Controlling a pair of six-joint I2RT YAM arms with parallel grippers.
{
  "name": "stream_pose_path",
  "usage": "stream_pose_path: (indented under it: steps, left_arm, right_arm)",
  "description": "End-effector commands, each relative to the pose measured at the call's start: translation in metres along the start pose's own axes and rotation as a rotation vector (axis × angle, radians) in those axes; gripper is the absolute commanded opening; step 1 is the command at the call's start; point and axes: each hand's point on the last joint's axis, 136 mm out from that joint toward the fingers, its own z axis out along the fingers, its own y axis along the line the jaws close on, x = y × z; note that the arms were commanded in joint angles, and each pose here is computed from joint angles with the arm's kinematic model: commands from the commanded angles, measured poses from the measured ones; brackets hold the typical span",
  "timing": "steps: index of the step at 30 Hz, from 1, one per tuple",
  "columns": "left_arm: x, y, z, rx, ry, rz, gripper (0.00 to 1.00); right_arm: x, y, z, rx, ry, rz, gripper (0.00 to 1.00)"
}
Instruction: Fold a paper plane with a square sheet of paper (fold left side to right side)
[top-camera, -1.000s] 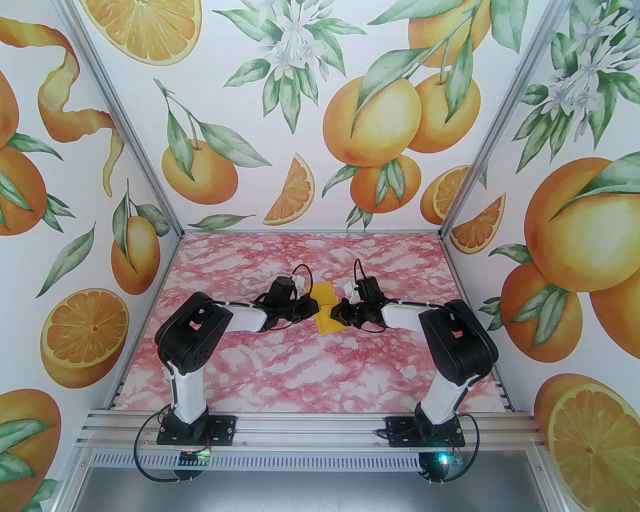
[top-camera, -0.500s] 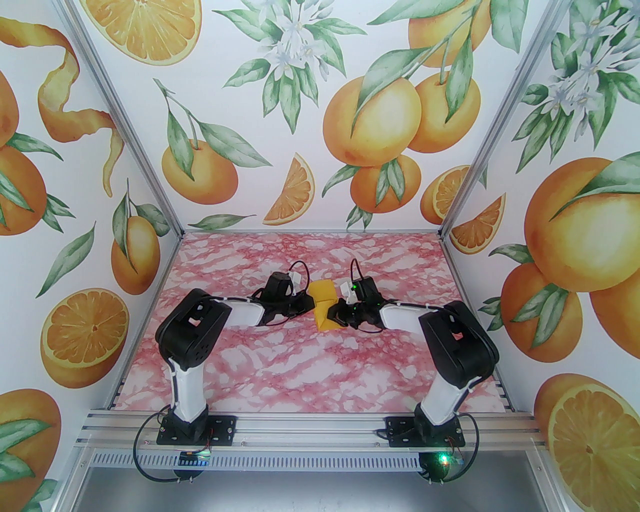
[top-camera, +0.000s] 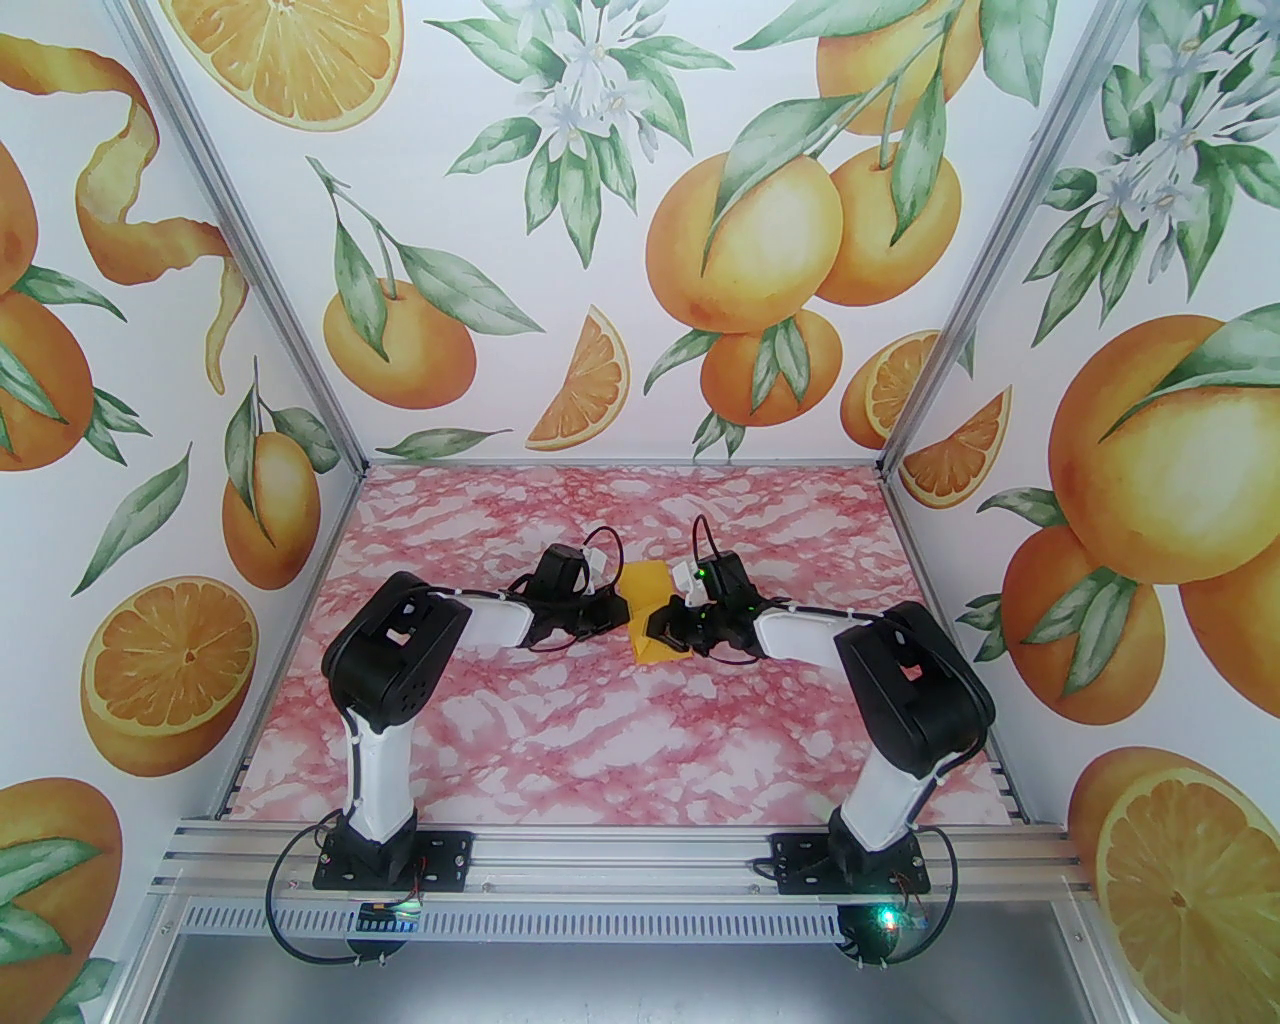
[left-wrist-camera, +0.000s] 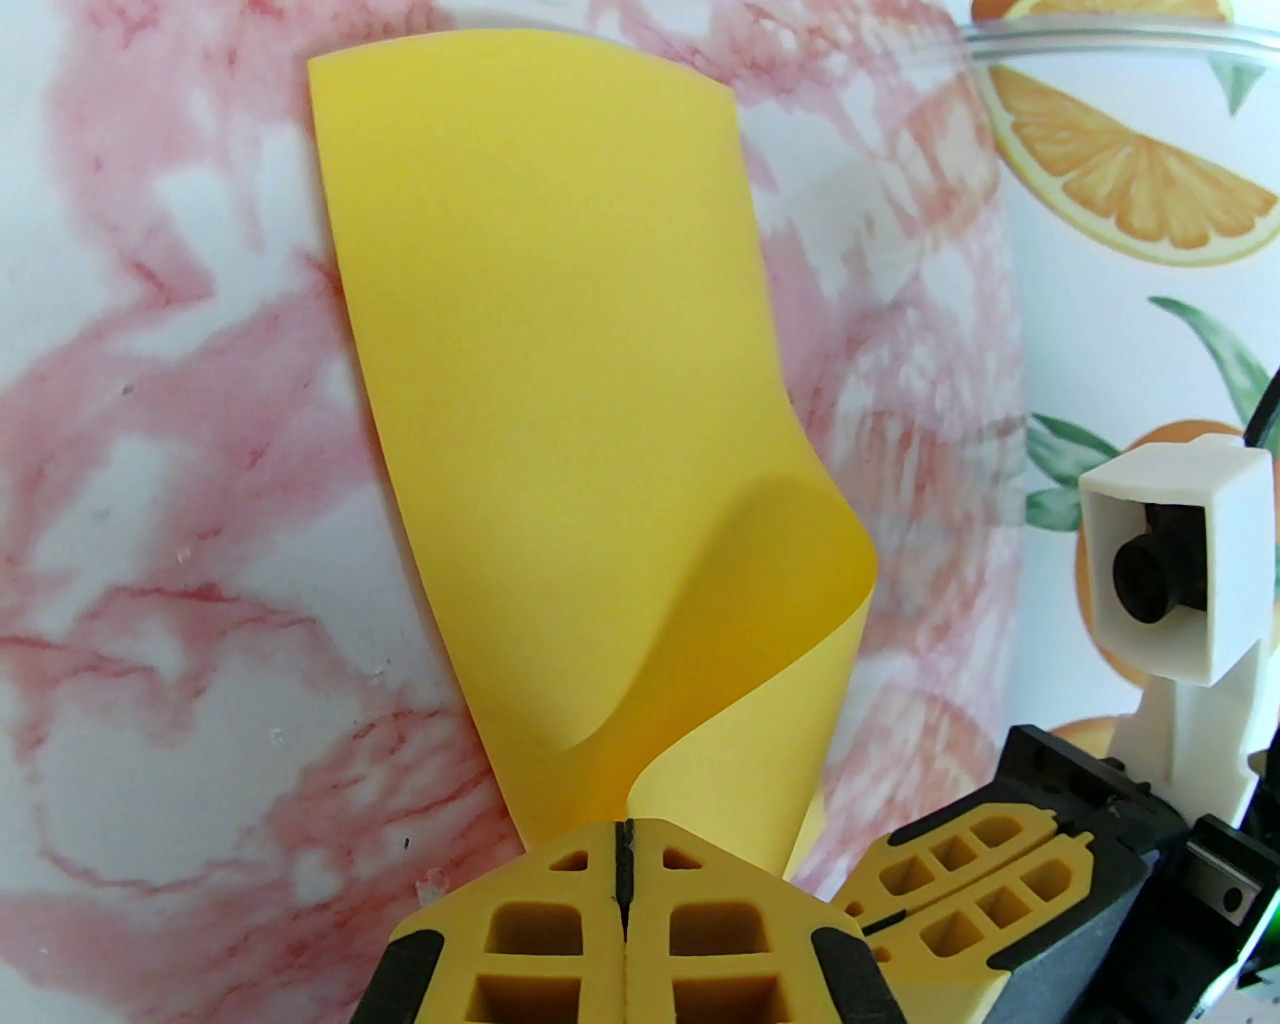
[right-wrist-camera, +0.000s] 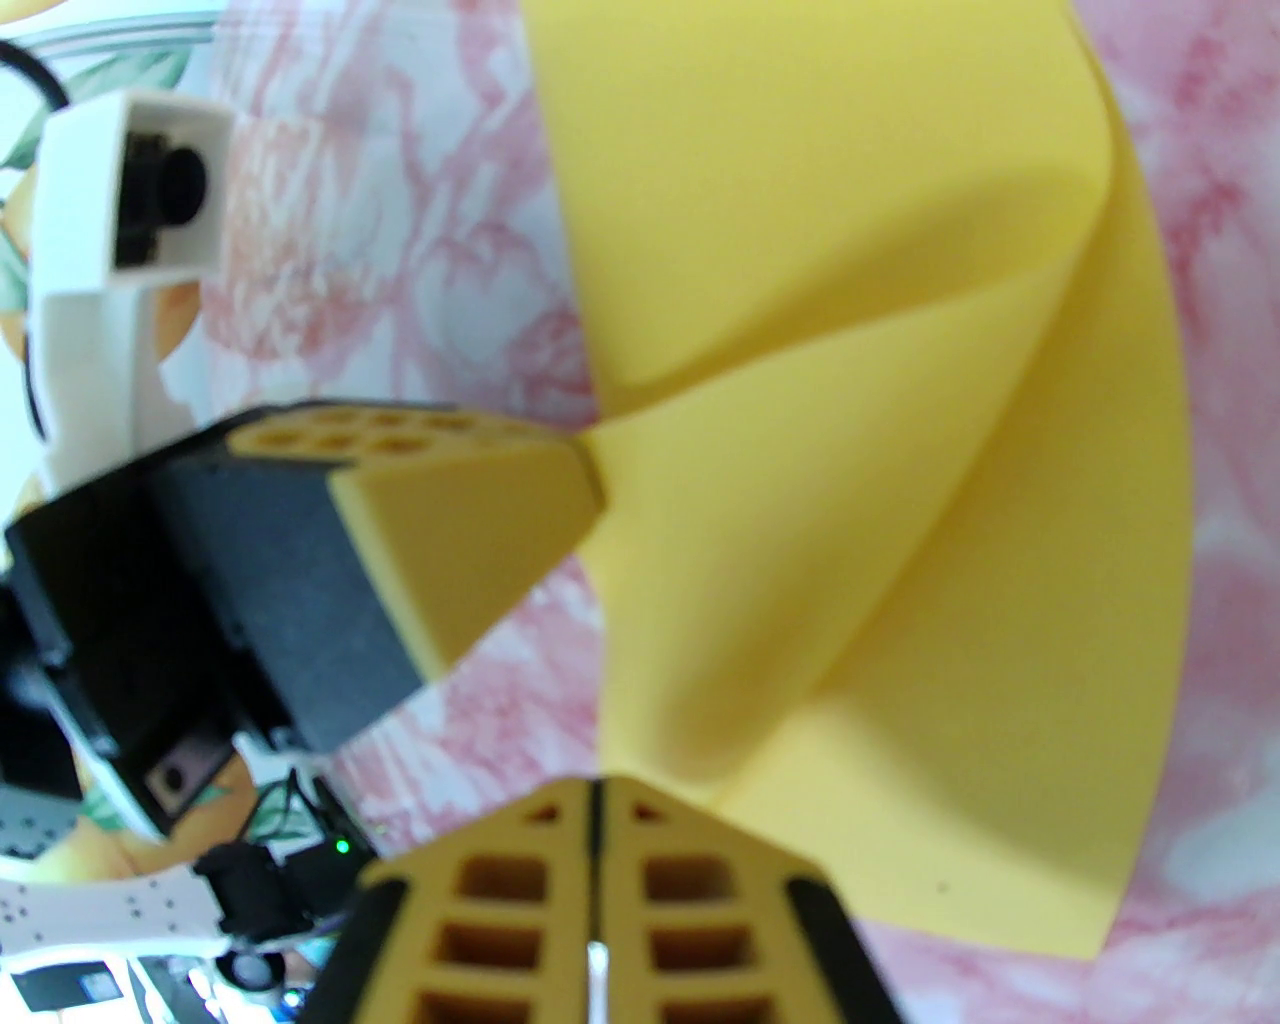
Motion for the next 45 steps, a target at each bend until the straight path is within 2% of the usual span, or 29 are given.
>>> stream_pose_path:
  steps: [1, 12, 45]
  left_arm:
    - [-0.005, -0.002, 0.002, 0.002, 0.023, 0.041, 0.0]
    - [-0.006, 0.001, 0.005, -0.007, 0.044, 0.059, 0.0]
    - [-0.009, 0.004, 0.009, -0.016, 0.047, 0.052, 0.0]
  right_arm:
    - [-0.003, 0.008, 0.006, -0.03, 0.005, -0.006, 0.07]
    - [0.0, 0.011, 0.013, -0.078, -0.03, 0.032, 0.06]
    - [0.021, -0.012, 0.024, -0.064, -0.015, 0.081, 0.06]
